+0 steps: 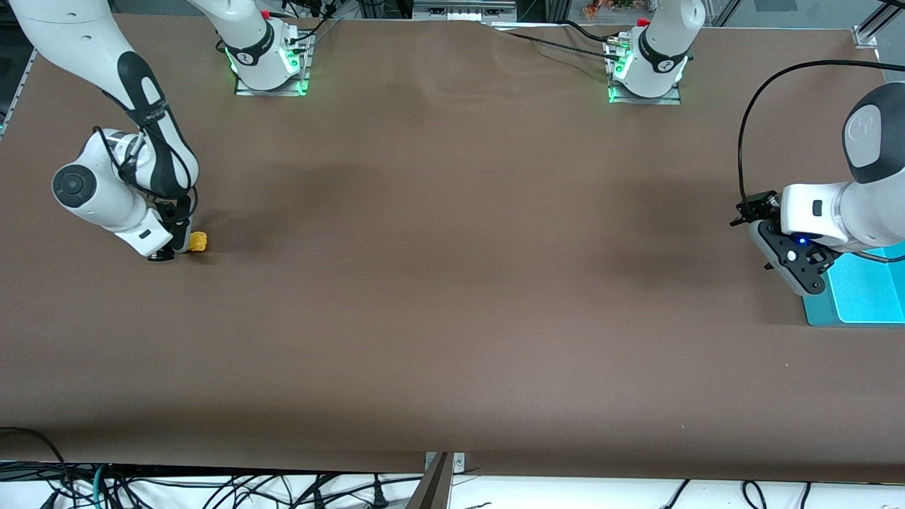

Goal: Wind and store yellow beetle car
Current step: 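Drag the car backward along the table with the right gripper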

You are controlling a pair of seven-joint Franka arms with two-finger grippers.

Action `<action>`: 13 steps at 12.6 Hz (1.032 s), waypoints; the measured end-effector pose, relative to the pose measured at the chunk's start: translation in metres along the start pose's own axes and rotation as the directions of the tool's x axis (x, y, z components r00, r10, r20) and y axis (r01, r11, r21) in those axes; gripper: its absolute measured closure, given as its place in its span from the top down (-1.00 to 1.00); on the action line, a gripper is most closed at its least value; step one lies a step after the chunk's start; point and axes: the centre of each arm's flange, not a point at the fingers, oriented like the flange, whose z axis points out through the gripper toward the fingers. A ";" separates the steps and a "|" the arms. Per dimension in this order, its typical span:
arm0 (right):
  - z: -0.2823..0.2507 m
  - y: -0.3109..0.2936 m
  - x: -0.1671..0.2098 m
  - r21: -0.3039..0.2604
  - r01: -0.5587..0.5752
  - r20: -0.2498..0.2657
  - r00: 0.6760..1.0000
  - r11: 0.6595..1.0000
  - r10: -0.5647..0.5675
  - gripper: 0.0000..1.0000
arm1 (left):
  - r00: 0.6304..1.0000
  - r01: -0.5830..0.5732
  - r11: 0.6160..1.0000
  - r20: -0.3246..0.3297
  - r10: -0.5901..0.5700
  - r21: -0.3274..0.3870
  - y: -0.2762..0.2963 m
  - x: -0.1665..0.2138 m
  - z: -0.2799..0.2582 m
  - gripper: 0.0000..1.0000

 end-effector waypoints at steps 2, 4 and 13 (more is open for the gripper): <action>0.002 -0.003 -0.013 -0.001 0.009 0.001 1.000 1.000 -0.009 -0.07 | 1.000 -0.007 1.000 0.004 0.007 -0.005 0.001 0.004 0.004 1.00; 0.004 -0.006 -0.024 -0.006 0.017 0.003 1.000 1.000 -0.017 -0.07 | 1.000 -0.008 1.000 0.009 0.008 -0.011 0.000 0.006 0.009 1.00; 0.009 -0.016 -0.061 -0.026 0.026 0.011 1.000 0.999 -0.026 -0.07 | 0.998 -0.060 0.998 0.005 0.060 -0.006 -0.003 0.006 0.037 1.00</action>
